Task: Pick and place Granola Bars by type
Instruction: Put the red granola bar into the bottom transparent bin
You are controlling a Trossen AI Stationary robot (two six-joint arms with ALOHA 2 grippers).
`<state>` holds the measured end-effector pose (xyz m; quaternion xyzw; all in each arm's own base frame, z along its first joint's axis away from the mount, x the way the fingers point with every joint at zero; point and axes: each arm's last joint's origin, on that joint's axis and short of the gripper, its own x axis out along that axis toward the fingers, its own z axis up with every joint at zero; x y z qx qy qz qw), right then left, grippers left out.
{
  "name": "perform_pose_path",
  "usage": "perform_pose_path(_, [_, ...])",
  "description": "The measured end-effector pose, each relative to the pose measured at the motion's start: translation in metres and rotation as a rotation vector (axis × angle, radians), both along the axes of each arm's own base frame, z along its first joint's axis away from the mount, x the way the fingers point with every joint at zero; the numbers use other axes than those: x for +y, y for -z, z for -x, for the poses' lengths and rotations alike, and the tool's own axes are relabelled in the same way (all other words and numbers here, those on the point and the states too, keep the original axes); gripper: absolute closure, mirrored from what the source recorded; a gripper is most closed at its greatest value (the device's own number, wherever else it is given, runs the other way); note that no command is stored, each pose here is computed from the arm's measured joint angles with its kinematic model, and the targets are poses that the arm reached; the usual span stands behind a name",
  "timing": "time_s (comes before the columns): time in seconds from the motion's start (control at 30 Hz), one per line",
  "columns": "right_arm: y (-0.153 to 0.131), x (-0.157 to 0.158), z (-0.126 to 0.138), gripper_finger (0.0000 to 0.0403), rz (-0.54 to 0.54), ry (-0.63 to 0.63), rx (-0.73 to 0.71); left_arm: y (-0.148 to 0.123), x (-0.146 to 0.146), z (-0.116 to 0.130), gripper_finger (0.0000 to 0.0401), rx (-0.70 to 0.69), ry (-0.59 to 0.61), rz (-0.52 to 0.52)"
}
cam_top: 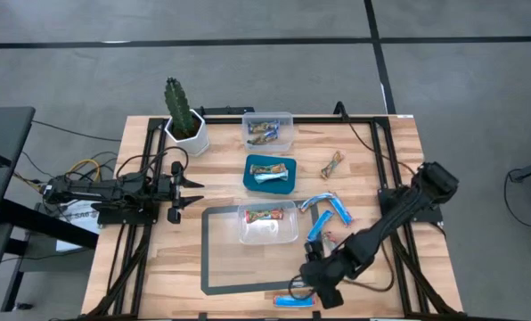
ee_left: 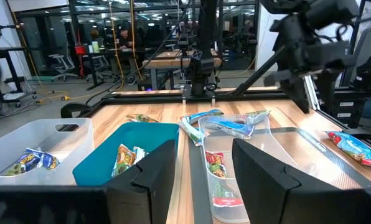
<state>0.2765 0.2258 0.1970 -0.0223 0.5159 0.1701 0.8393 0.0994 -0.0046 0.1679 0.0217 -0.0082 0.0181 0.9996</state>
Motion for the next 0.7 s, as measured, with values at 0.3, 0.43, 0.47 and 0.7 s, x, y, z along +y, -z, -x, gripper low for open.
perform_pose_path(0.3, [0.016, 0.032, -0.018, 0.0143, 0.056, 0.006, 0.055, 0.0, 0.0, 0.0, 0.0248, 0.0, 0.0, 0.0])
perform_pose_path(0.43, [0.015, 0.04, -0.026, 0.0143, 0.052, 0.028, 0.067, 0.0, 0.0, 0.0, 0.0248, -0.001, 0.001, 0.0])
perform_pose_path(0.47, [0.015, 0.041, -0.027, 0.0143, 0.05, 0.04, 0.071, 0.0, 0.0, 0.0, 0.0248, -0.001, 0.002, 0.0])
perform_pose_path(0.7, [0.015, 0.047, -0.034, 0.0142, 0.031, 0.128, 0.123, 0.0, 0.0, 0.0, 0.0248, -0.001, 0.003, 0.0])
